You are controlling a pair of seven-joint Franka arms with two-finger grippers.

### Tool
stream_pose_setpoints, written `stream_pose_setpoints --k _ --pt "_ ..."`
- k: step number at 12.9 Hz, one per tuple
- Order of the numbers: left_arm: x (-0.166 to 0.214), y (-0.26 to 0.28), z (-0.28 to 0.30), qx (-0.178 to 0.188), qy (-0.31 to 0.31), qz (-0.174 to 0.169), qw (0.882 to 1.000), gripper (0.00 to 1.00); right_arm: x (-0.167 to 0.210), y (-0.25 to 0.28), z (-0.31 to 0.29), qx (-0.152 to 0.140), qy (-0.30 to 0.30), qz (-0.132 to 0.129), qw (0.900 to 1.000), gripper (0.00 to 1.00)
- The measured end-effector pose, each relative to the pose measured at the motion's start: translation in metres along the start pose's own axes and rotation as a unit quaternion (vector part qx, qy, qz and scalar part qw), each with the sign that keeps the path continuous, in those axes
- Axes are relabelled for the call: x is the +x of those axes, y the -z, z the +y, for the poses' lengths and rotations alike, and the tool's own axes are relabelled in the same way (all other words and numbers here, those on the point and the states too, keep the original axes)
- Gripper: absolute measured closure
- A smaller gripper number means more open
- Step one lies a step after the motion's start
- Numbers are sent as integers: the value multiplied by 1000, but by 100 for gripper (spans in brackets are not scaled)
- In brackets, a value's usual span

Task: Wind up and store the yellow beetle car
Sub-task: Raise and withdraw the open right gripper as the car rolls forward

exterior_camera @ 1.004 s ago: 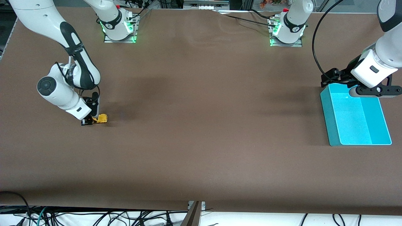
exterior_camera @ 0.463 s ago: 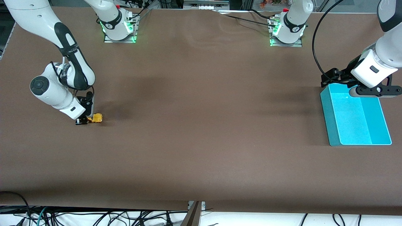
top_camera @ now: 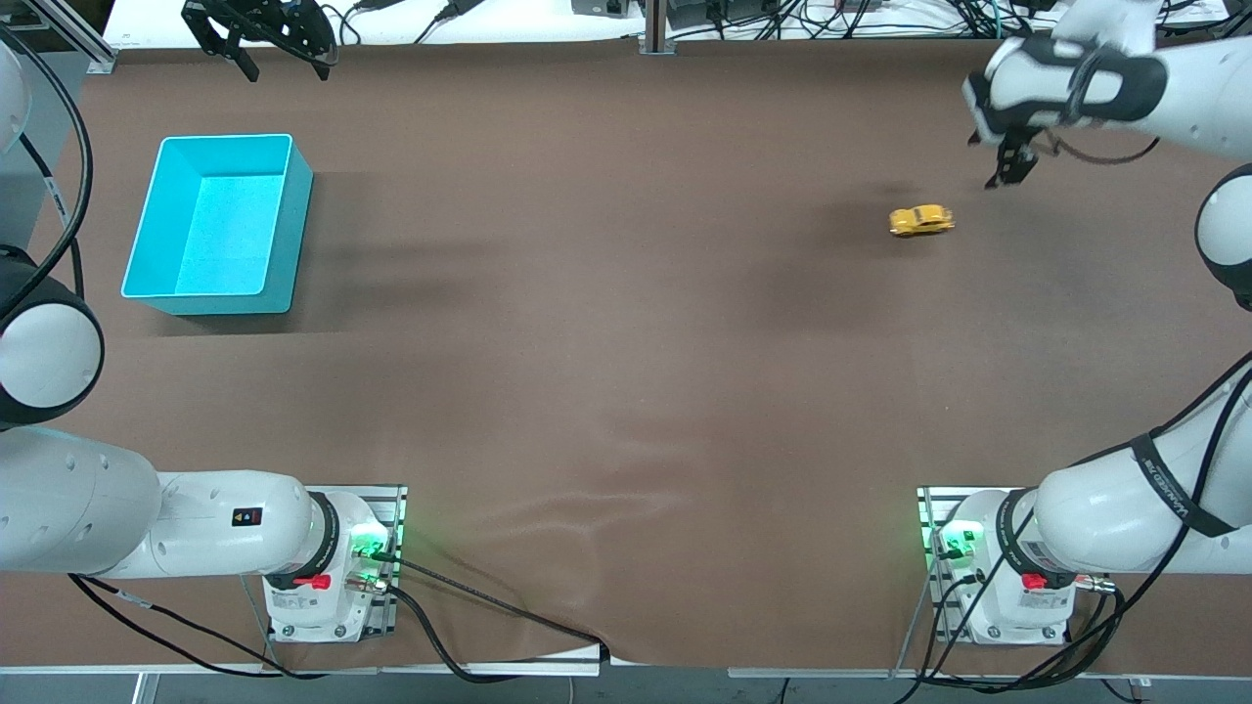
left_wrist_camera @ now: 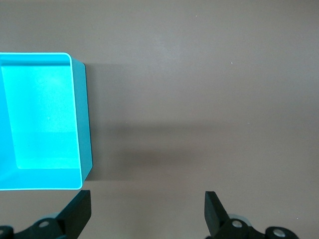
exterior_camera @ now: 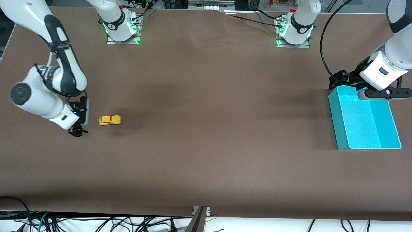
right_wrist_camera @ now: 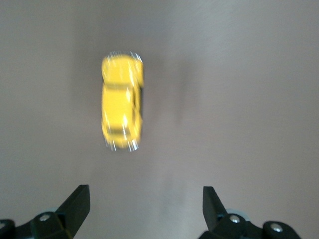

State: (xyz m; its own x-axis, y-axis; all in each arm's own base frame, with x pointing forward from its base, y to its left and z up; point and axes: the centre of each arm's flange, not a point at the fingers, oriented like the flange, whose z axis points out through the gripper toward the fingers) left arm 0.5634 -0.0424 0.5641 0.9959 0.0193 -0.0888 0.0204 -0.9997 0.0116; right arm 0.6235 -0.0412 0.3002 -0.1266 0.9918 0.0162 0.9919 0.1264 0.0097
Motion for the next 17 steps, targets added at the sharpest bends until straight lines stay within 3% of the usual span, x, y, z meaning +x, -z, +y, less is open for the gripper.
stream_pose_setpoints --k 2,5,9,13,17 --pt "0 0 0 0 0 0 1000 0 1 32 13 -7 0 4 1000 0" --pt "0 0 0 0 0 0 1000 0 1 40 16 -3 -19 7 1000 0" --pt "0 0 0 0 0 0 1000 0 12 61 23 -1 -79 11 997 0" --pt "0 -1 0 0 0 -3 1000 0 19 99 31 12 -151 15 988 0" --pt "0 -2 -1 0 0 -5 1000 0 27 122 34 28 -229 14 973 0"
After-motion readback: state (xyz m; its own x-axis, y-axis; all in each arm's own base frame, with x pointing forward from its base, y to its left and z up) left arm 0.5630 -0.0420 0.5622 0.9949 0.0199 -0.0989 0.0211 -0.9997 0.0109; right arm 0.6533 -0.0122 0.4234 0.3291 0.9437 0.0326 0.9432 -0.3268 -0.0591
